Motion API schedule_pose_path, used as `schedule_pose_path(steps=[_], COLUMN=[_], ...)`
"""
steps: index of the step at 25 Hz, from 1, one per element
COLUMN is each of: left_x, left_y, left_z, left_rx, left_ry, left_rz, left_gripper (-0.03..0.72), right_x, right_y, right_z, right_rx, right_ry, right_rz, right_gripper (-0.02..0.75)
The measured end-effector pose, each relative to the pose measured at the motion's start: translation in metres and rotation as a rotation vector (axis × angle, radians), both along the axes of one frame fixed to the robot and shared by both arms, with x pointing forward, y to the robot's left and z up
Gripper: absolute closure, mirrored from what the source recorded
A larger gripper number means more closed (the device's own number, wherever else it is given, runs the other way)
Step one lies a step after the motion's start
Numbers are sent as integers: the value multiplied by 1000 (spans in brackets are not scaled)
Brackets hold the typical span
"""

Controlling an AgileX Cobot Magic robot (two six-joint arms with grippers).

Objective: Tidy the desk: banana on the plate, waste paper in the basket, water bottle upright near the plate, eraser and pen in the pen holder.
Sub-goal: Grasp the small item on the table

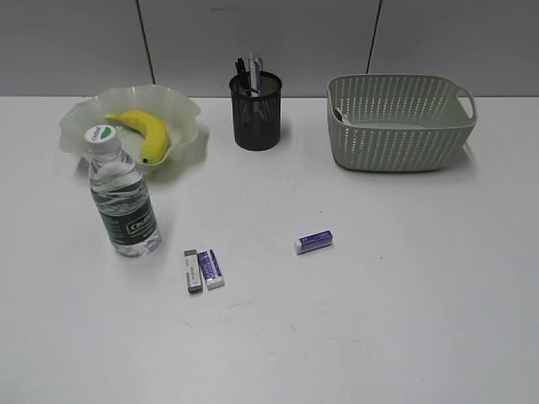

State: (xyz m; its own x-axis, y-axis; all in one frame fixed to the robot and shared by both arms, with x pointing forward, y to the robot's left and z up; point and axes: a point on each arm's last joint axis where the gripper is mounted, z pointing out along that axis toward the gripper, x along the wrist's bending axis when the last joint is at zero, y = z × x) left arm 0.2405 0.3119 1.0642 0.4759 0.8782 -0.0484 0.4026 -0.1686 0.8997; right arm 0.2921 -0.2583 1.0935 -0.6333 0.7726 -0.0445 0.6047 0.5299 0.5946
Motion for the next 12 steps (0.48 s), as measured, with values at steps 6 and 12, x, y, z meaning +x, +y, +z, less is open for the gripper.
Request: schedule_pose_path(steps=[6, 12], left_x=[0, 6], left_y=[0, -7], left_z=[0, 2], left_rx=[-4, 4], left_ry=[3, 47], left_rz=[-3, -18], left_gripper=[440, 440], right_x=[-39, -60], right_y=[-33, -52], right_z=[-33, -35], right_rx=[138, 310], right_ry=[-165, -338], right_rz=[8, -19], right_gripper=[410, 412])
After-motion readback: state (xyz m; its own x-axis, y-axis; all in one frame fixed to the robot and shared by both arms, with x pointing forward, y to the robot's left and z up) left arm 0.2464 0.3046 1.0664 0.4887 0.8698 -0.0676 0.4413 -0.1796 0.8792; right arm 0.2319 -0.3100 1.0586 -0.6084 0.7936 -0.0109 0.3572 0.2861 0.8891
